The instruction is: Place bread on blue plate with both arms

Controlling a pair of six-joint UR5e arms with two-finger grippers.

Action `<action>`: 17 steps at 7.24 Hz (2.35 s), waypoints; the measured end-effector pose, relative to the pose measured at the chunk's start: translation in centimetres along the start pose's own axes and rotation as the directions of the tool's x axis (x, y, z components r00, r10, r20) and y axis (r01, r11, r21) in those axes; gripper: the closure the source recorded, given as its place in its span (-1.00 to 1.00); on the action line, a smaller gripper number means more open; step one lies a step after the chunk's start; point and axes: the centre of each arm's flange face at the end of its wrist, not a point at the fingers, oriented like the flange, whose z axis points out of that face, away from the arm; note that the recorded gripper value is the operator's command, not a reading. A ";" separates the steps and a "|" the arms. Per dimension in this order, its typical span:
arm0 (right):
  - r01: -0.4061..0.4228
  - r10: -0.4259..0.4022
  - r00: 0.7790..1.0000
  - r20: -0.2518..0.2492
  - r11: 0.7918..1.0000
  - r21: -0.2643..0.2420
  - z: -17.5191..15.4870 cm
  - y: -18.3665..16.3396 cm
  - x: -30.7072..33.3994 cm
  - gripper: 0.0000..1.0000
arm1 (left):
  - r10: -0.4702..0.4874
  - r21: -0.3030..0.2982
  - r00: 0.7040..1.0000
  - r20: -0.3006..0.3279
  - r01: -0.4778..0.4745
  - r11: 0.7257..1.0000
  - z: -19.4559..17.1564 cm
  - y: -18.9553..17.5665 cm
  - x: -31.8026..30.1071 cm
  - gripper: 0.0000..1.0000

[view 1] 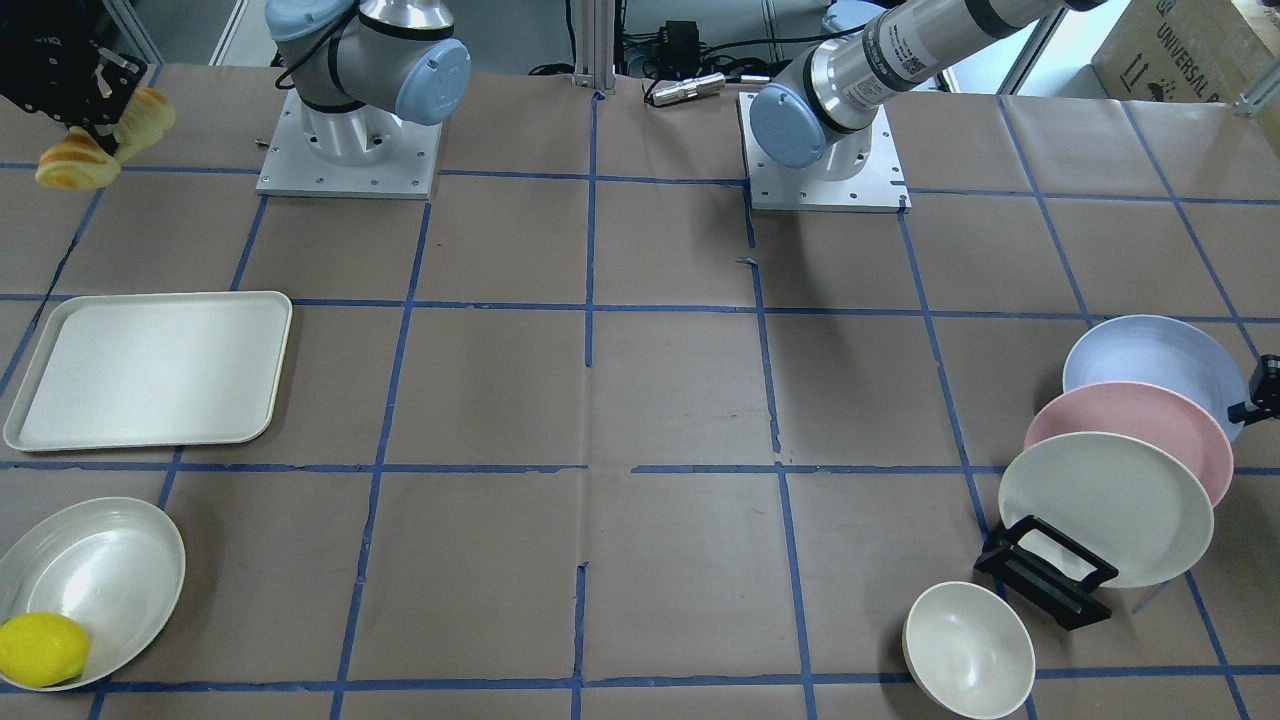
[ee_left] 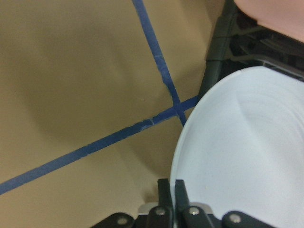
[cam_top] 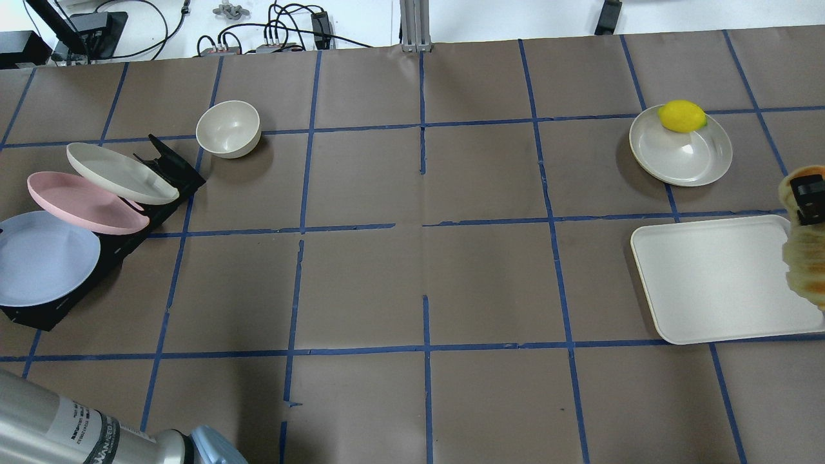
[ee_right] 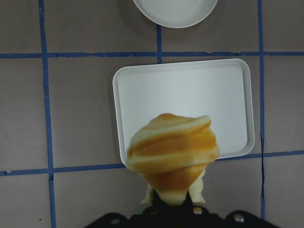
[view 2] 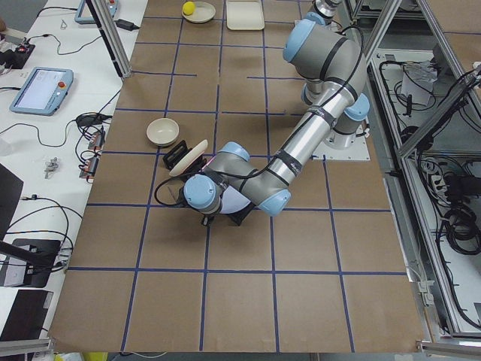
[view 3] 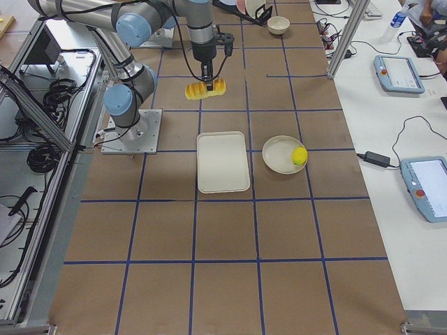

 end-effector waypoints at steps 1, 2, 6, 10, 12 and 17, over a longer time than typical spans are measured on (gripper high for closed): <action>-0.020 0.020 1.000 0.015 1.000 -0.002 -1.0 0.0 -0.1 0.78 | 0.004 0.003 1.000 0.023 -0.005 1.000 -2.4 0.1 1.0 0.95; -0.041 0.041 0.999 0.034 0.999 -0.003 -1.7 -0.1 -0.3 0.79 | 0.007 0.003 0.999 0.040 -0.007 1.000 -4.5 0.4 2.0 0.95; -0.069 0.068 0.994 0.082 0.998 -0.001 -5.5 -1.0 -0.5 0.79 | 0.012 -0.018 0.996 0.084 -0.011 1.000 -12.7 2.1 7.7 0.95; -0.070 0.075 0.986 0.149 0.997 -0.035 -7.9 -3.8 -1.2 0.79 | 0.072 -0.022 0.990 0.124 -0.070 0.997 -18.9 -0.8 17.2 0.94; -0.011 0.020 0.984 0.176 0.999 -0.052 -7.6 -5.4 -4.2 0.79 | 0.120 -0.039 0.987 0.111 -0.116 0.992 -17.9 -6.6 23.0 0.93; 0.090 -0.065 0.982 0.180 0.987 -0.133 -3.5 -8.9 -16.3 0.80 | 0.022 -0.088 1.000 -0.005 -0.023 0.996 -7.4 -20.5 43.7 0.89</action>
